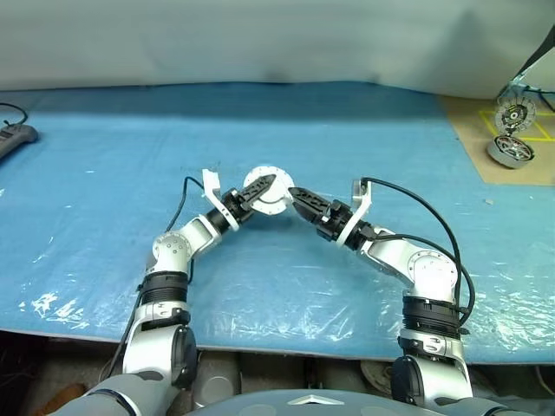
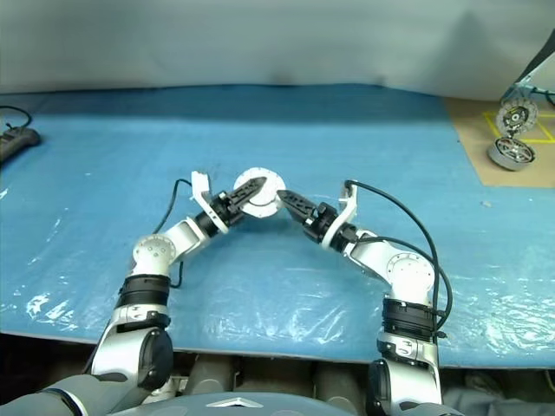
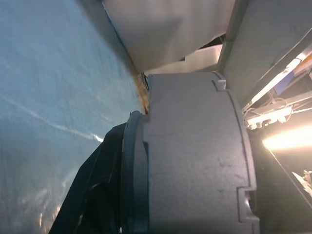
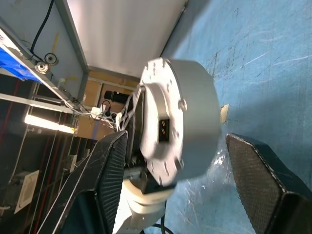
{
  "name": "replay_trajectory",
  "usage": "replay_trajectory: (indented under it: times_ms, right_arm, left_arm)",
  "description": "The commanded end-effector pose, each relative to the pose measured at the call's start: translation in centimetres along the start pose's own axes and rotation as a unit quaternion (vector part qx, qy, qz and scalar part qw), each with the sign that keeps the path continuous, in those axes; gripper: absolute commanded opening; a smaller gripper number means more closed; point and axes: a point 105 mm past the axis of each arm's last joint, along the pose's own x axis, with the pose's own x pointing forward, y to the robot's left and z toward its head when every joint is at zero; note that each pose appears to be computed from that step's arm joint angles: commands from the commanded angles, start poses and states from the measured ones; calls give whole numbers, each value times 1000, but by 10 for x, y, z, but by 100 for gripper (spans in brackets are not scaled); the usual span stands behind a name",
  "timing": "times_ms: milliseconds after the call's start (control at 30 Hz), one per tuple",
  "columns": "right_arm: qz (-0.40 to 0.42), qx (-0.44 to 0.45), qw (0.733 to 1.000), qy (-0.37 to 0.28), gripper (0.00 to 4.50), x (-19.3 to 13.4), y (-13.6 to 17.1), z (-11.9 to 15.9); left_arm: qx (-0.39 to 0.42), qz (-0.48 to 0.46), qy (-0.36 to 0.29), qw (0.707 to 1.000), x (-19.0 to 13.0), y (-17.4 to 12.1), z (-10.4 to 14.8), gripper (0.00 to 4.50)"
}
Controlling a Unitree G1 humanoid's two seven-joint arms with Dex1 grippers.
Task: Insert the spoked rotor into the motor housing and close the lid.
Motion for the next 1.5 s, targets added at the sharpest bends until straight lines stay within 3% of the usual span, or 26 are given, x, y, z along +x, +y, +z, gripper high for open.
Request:
replay_trajectory:
  times_ms: [33,233,333,600,700,800,1000,1133,1233,1333,1500]
  right_arm:
    - [12,-20,1000,-15,346,-2,10,9]
    - [-119,-145,981,-45,346,-12,-20,27]
    - [-97,-179,979,-22,346,-12,-9,18]
    - [-102,-175,979,-19,346,-9,-15,17]
    - [-99,-178,979,-8,348,-7,-15,13]
    - [-94,-180,979,-3,348,-6,-15,10]
    - [-39,-210,977,25,348,-8,3,-2]
    - [-44,-247,968,-23,348,-14,12,19]
    - [-115,-350,928,-47,348,-19,9,34]
    - [-230,-508,828,-54,348,-30,-4,48]
    - [-352,-581,719,-146,348,-70,-5,74]
  left_arm:
    - [31,-20,-55,998,0,-14,33,243]
    - [156,109,-156,969,-24,18,89,243]
    - [188,158,-179,953,-40,36,105,243]
    - [202,190,-170,946,-48,49,101,243]
    - [203,204,-149,946,-58,60,98,339]
    - [225,251,-155,929,-70,70,107,439]
    - [309,306,-224,872,-103,63,146,439]
    - [382,288,-222,850,-112,45,157,439]
    - [457,261,-199,827,-111,28,154,439]
    - [493,275,-197,802,-117,20,150,439]
    - [547,275,-176,771,-119,2,115,439]
